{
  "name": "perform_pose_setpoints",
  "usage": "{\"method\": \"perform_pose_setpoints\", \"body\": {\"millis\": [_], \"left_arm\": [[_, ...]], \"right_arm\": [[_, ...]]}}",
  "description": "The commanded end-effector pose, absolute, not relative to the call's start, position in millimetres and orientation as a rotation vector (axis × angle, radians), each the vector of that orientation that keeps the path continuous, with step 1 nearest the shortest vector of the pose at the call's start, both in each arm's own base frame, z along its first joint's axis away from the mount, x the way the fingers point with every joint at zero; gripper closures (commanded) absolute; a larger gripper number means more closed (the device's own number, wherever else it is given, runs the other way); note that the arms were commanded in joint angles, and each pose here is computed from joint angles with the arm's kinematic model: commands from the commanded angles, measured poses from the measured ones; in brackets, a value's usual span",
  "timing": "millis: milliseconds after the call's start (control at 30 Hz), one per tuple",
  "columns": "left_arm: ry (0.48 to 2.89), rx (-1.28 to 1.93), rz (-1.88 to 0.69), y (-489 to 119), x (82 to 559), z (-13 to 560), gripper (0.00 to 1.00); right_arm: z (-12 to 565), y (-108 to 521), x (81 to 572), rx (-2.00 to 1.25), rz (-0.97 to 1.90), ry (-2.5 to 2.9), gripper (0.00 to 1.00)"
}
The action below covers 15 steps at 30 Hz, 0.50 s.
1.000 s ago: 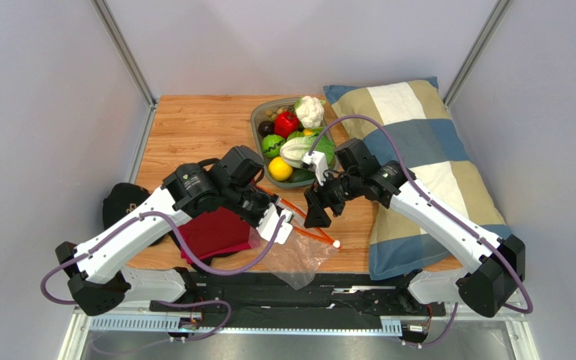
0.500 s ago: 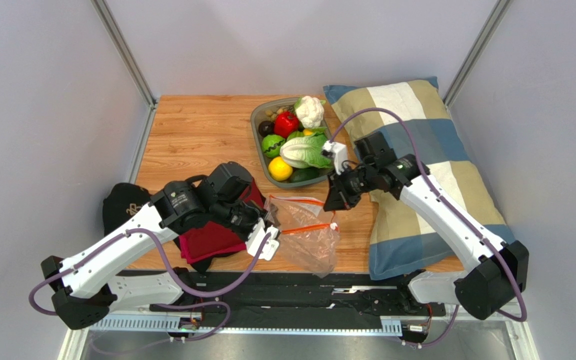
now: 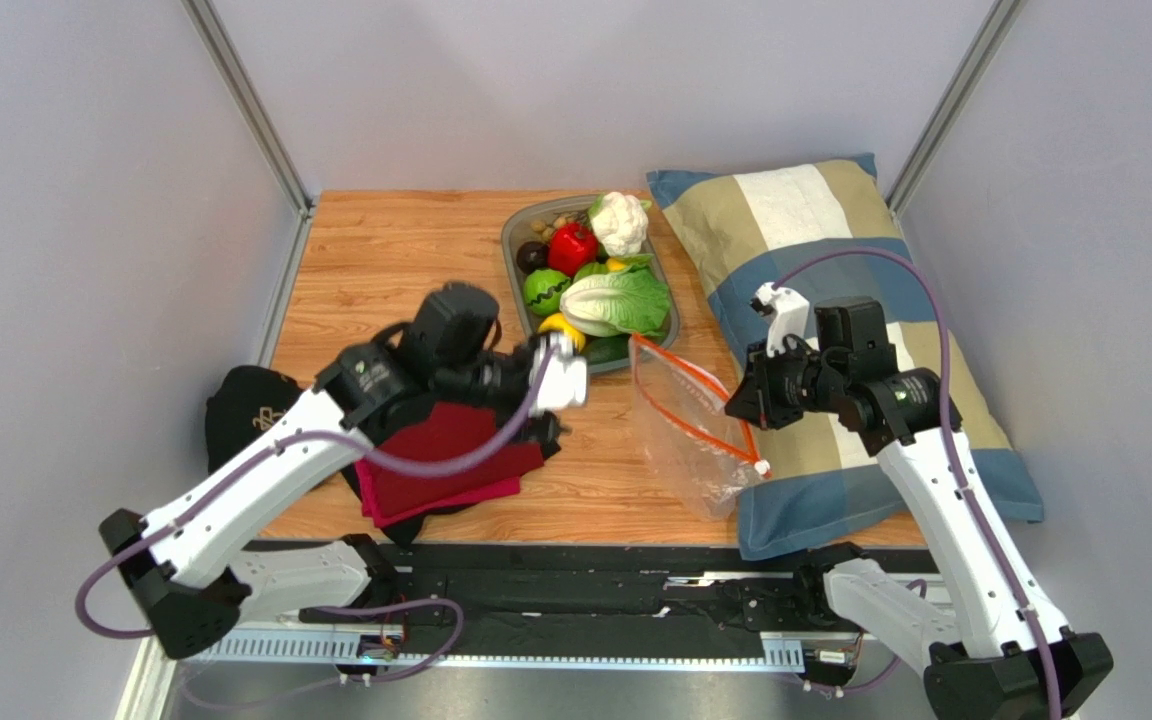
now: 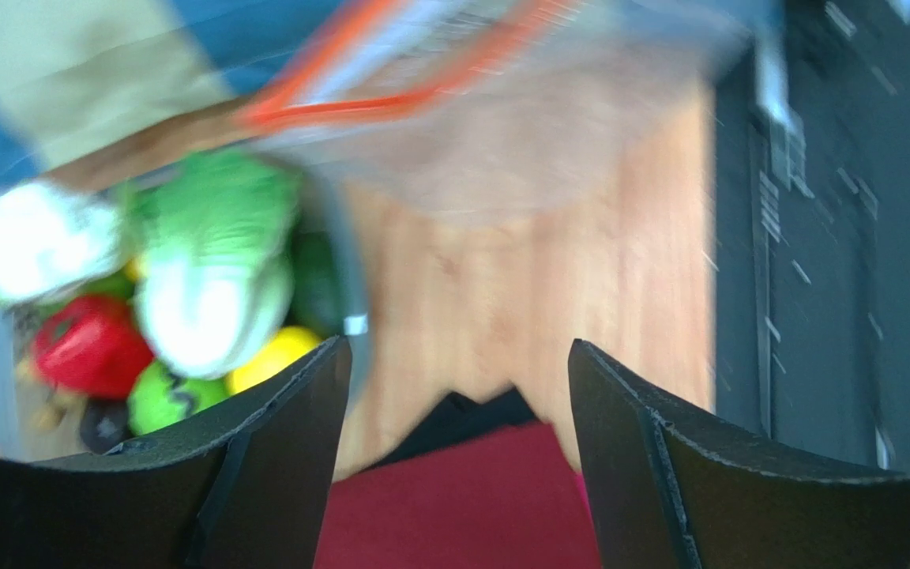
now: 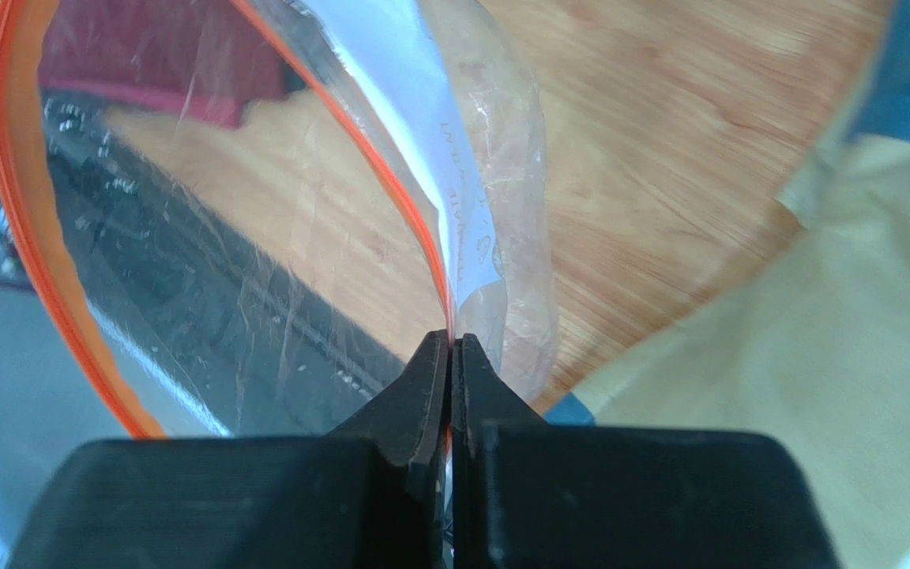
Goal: Place the food in the zip-top bag and seal the zipper
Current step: Open the zipper of the food storage bag at the center of the board, then pick up the fake vegetable from the bin.
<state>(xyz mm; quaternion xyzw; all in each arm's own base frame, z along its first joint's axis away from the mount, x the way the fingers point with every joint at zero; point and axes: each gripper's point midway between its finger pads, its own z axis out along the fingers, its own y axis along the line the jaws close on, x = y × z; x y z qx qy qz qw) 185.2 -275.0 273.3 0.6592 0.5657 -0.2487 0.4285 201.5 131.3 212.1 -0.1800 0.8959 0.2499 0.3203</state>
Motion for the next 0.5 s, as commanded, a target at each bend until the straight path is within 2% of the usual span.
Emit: {"method": "perform_pose_setpoints", "body": {"millis": [0,33,67,133,167,233,267,467], "left_arm": [[1.688,1.318,-0.638,-291.6,270.1,305.8,0.28],[1.758,1.355,-0.609,-300.0,290.8,282.0,0.28],[1.725,1.350,-0.575,-305.2,306.0,302.4,0.28],[1.823,1.439,-0.545,-311.2,323.3,270.2,0.28],[1.765,1.455,-0.510,-316.9,335.4,287.8,0.28],[1.850,1.494,-0.478,-323.3,353.6,258.7,0.27],[1.804,1.497,-0.460,-329.2,363.4,273.8,0.28],[1.921,1.489,-0.387,-344.8,403.5,223.6,0.30]], "right_arm": [[213.1,100.2,223.1,-0.186,0.480,2.362,1.00],[212.1,92.4,226.9,-0.124,0.457,2.370,1.00],[211.3,88.2,228.7,-0.023,0.450,2.386,1.00],[215.2,86.9,231.1,0.053,0.473,2.391,1.00],[218.6,89.0,230.9,0.096,0.502,2.386,1.00],[229.3,90.6,231.8,0.127,0.525,2.350,1.00],[232.3,89.7,233.3,0.143,0.522,2.336,1.00],[248.0,85.8,236.1,0.191,0.506,2.297,1.00]]}}
